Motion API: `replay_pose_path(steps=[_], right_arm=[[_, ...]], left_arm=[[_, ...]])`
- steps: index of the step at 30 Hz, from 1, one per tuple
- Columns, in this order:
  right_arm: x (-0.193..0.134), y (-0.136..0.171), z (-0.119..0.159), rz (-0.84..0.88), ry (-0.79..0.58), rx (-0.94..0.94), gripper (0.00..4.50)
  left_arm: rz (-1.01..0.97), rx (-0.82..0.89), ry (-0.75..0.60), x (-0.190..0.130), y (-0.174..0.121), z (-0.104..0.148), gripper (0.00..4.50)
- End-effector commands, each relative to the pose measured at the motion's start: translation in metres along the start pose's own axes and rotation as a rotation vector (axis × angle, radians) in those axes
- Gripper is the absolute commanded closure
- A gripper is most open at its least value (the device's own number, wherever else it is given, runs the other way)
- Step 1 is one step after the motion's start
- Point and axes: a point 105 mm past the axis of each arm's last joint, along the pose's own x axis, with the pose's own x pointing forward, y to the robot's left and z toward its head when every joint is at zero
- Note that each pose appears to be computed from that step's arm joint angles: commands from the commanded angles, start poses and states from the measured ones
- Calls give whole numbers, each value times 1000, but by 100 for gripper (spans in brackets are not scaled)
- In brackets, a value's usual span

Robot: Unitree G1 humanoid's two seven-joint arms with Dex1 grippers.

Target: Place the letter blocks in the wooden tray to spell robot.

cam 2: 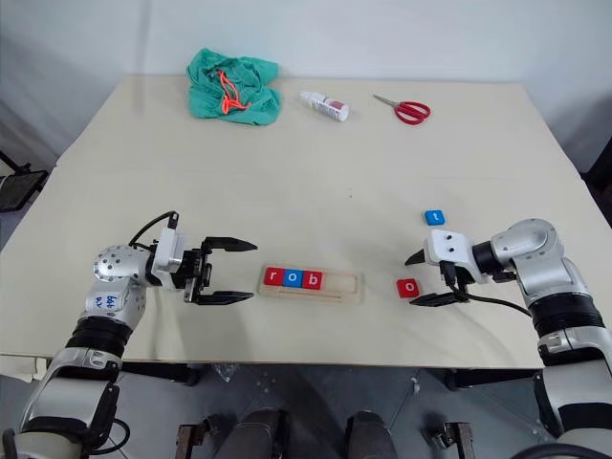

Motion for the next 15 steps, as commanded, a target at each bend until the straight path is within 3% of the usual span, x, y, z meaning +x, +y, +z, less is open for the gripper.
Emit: replay_pose_path(steps=[1,4,11,15], right_arm=[[-1,2,-1,20,5,-7,19],[-1,3,0,25,-7,-2,86],[0,3,2,17,-29,9,306],[-2,-4,12,-29,-68,25,305]], left_arm=[[-65,34,-11,-6,-7,8,0],[-64,35,-11,-5,-6,8,0],[-62,36,-12,-4,-4,8,0],[-62,36,-13,-3,-3,8,0]])
